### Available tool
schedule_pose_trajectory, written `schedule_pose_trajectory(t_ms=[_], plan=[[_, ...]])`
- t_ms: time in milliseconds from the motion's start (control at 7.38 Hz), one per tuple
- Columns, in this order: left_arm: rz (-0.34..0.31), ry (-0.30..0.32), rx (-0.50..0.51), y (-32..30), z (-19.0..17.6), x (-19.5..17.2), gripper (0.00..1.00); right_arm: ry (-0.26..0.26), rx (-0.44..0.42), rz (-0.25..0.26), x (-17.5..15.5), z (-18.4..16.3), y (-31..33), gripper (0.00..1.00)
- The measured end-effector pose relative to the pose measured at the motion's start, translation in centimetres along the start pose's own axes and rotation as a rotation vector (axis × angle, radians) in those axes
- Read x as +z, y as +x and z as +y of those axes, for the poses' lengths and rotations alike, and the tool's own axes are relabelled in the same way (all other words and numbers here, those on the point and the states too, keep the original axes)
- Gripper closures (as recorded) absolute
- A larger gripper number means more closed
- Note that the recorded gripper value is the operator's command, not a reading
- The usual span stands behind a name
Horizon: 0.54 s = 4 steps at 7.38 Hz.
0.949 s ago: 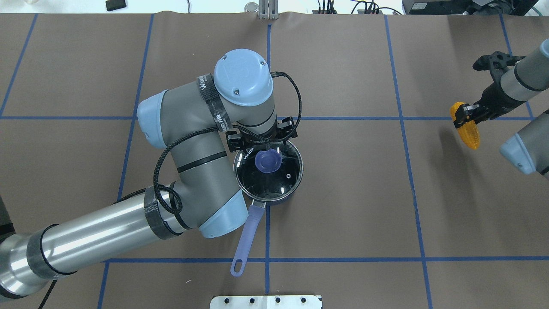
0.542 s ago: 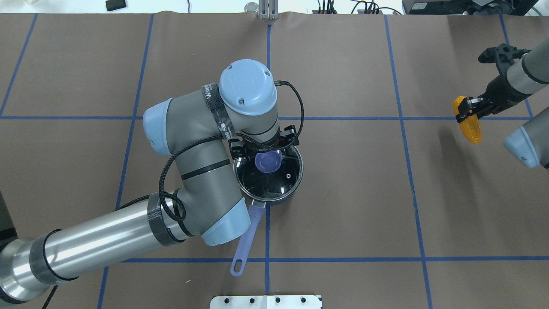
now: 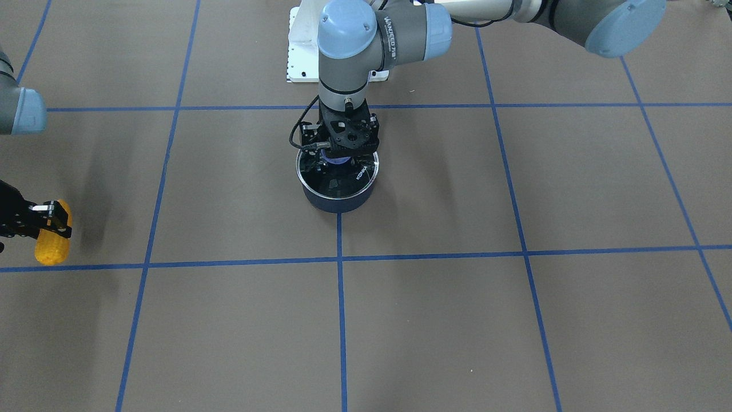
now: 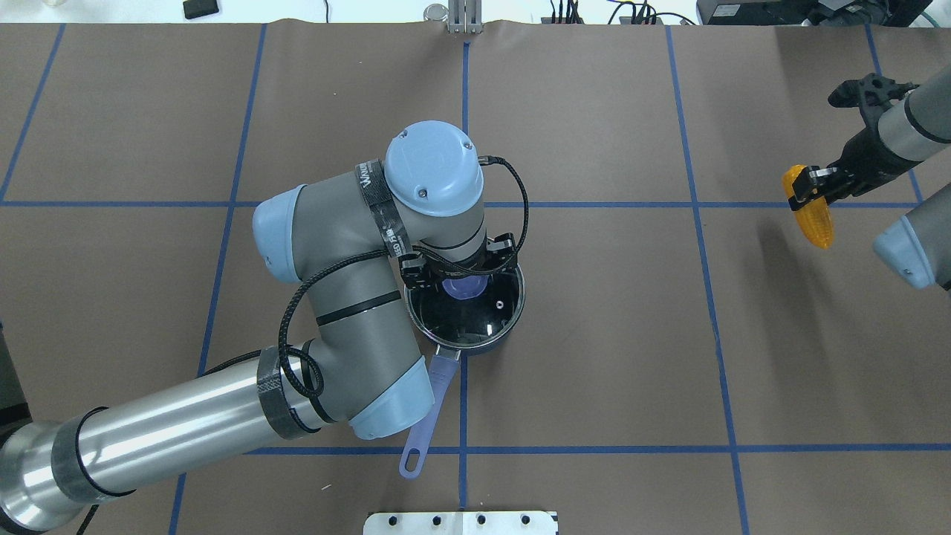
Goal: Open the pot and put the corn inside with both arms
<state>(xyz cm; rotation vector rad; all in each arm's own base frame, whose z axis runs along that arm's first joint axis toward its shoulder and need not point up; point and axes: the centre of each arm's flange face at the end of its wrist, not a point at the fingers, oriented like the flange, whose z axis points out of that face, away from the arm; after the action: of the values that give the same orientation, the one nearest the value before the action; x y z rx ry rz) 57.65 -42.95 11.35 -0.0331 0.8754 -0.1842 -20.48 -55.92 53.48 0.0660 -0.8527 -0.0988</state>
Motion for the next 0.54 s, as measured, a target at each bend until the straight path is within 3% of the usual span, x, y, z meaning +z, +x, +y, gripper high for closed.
schedule_pose_trajectory(t_ms=[271, 542], plan=[[0.003, -0.004, 0.001, -0.08, 0.15, -0.11, 0.43, 0.003, -0.001, 0.000, -0.07, -0.10, -0.12, 1.00], [0.015, -0.004, 0.005, -0.01, 0.41, -0.84, 0.47, 0.004, -0.003, -0.001, -0.12, -0.17, -0.20, 1.00]])
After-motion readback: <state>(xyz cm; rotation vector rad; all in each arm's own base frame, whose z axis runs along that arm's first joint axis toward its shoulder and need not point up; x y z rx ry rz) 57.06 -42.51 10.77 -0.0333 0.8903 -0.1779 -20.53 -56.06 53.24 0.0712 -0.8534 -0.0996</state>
